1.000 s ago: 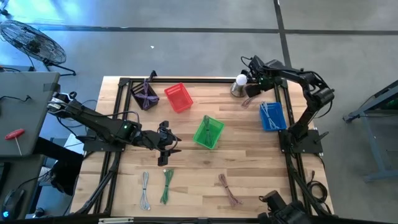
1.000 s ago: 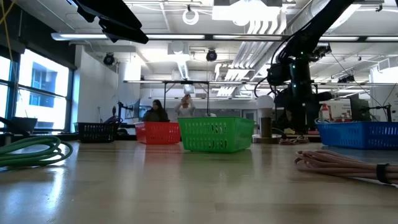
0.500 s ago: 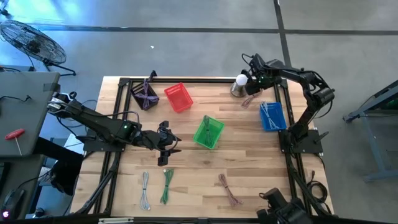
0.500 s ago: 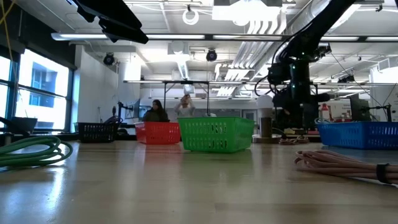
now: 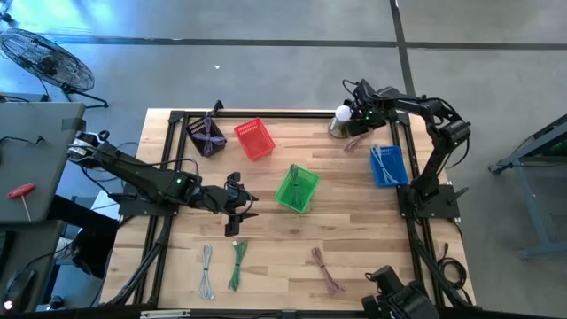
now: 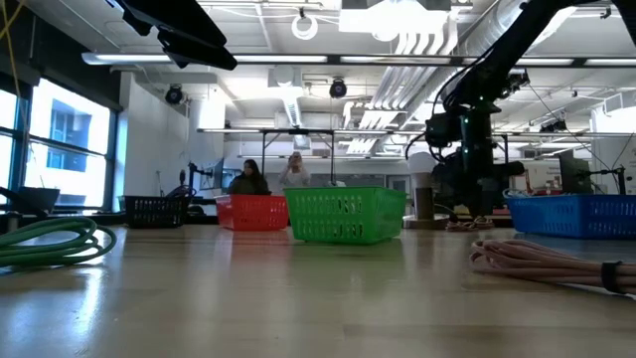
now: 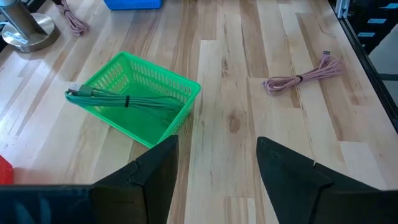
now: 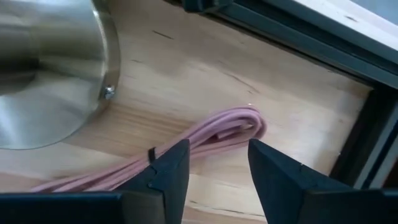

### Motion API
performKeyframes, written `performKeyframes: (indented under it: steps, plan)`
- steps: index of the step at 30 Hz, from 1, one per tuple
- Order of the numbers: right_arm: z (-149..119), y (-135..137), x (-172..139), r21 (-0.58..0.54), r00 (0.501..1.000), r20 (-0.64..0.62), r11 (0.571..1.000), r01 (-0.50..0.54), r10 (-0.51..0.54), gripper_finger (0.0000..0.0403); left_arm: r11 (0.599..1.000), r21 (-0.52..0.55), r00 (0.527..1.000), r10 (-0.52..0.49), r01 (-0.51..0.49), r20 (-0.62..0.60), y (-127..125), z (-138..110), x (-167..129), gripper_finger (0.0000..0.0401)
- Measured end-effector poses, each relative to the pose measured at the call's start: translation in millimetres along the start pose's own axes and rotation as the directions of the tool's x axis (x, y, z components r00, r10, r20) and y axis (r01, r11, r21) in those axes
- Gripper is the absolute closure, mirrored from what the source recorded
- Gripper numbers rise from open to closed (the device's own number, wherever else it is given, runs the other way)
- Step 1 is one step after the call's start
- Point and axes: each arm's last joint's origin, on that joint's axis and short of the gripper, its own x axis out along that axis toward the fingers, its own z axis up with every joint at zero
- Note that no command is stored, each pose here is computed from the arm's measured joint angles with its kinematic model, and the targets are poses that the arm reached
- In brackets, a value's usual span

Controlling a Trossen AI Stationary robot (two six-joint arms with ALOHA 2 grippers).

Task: Pick & Place USB Port
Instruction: Put the top pink charger cable into the red basket

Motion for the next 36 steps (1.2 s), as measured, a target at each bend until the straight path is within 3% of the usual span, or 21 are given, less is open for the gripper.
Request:
performKeyframes:
  steps: [19,36]
  plan:
    - [-1.7,1.6,2.8,0.03,1.0,0.003,1.0,-0.011,0.011,0.0258,1.0,-0.001,1.0,0.0,0.0,0.001,0.0,0.1,0.0,0.019]
    - [-1.2,0.9,3.0,0.121,0.998,0.022,0.991,0.048,-0.051,0.0258,1.0,-0.005,1.0,-0.002,0.002,0.0,0.0,0.0,0.0,0.019]
